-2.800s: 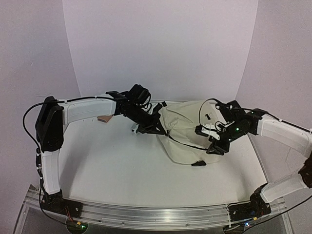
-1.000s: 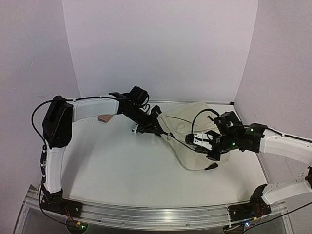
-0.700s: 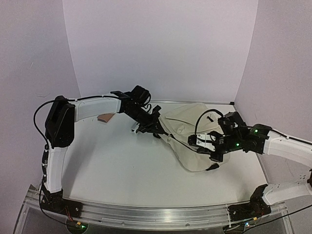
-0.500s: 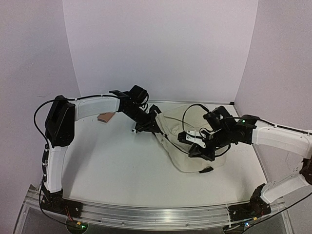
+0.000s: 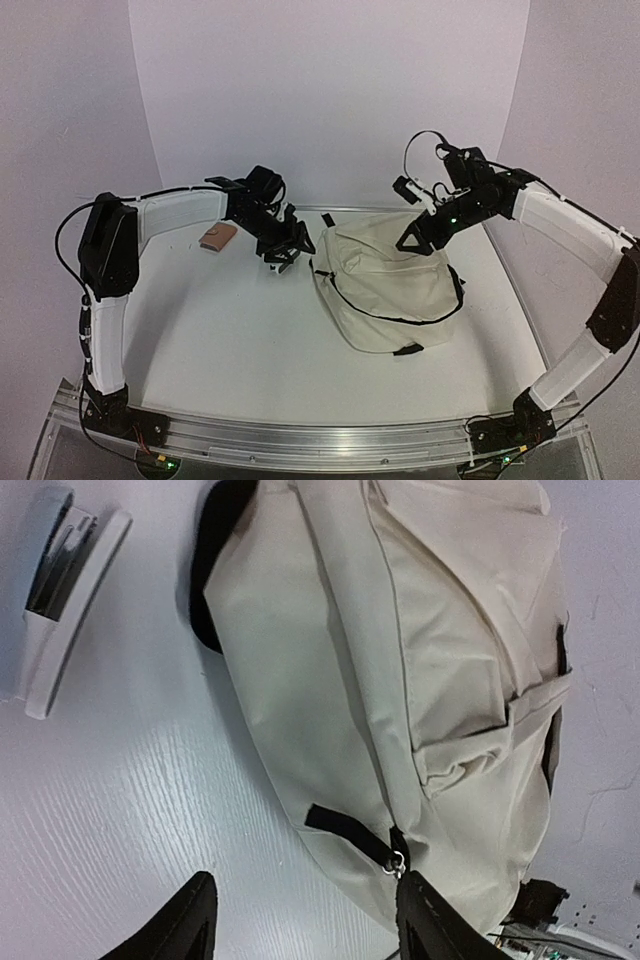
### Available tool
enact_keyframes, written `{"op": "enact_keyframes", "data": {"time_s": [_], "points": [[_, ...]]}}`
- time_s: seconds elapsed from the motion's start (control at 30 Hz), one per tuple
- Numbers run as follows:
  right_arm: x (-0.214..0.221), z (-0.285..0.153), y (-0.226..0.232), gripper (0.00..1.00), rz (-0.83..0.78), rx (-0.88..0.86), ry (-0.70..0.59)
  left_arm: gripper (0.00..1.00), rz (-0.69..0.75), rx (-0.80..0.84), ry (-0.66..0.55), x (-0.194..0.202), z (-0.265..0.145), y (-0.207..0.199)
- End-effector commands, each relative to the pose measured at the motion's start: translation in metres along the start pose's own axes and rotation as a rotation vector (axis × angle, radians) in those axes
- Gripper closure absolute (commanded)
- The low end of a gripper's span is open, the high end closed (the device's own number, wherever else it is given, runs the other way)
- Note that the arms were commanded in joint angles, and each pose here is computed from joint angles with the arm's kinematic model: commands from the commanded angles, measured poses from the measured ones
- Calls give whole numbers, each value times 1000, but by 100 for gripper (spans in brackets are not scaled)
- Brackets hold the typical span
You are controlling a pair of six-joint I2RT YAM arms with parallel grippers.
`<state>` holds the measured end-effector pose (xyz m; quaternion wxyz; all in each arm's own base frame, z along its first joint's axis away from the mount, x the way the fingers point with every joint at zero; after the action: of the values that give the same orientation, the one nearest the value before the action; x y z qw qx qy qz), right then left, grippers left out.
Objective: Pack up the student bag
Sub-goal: Zip the student bag at the center of the board, then adjust the student bag at the center of the board.
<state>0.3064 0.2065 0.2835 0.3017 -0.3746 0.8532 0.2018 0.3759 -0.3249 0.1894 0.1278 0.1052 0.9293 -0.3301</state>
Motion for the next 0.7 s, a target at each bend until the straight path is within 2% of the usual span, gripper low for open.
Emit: {"op": "enact_keyframes", "data": {"time_s": [0.0, 0.1, 0.2, 0.33, 0.4, 0.6, 0.67], "points": [[26, 5, -66, 33, 152, 132, 144, 34, 53, 64, 13, 13, -5, -36], [43, 10, -105, 33, 165, 206, 226, 34, 49, 77, 63, 22, 15, -44], [66, 23, -125, 33, 133, 220, 349, 37, 36, 82, 104, 31, 33, -49], [103, 40, -113, 36, 128, 63, 512, 43, 15, 96, 139, 37, 50, -50], [120, 46, -99, 36, 150, -18, 550, 52, 10, 107, 147, 36, 55, -50], [152, 60, -34, 37, 130, -198, 637, 90, -17, 88, 129, 18, 69, -33], [154, 63, -3, 37, 94, -255, 652, 96, -15, 84, 104, 3, 68, -26]]}}
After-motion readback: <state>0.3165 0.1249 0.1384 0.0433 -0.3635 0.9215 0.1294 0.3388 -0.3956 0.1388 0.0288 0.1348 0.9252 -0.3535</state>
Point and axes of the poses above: each gripper's point midway between its finger pads, its own z axis out along the fingers, its own y axis along the line the jaws close on, x = y × z, the point moved 7 cm from there along -z, back along the fingers, and after that the axes turned 8 degrees about z, right-handed, at the moved point
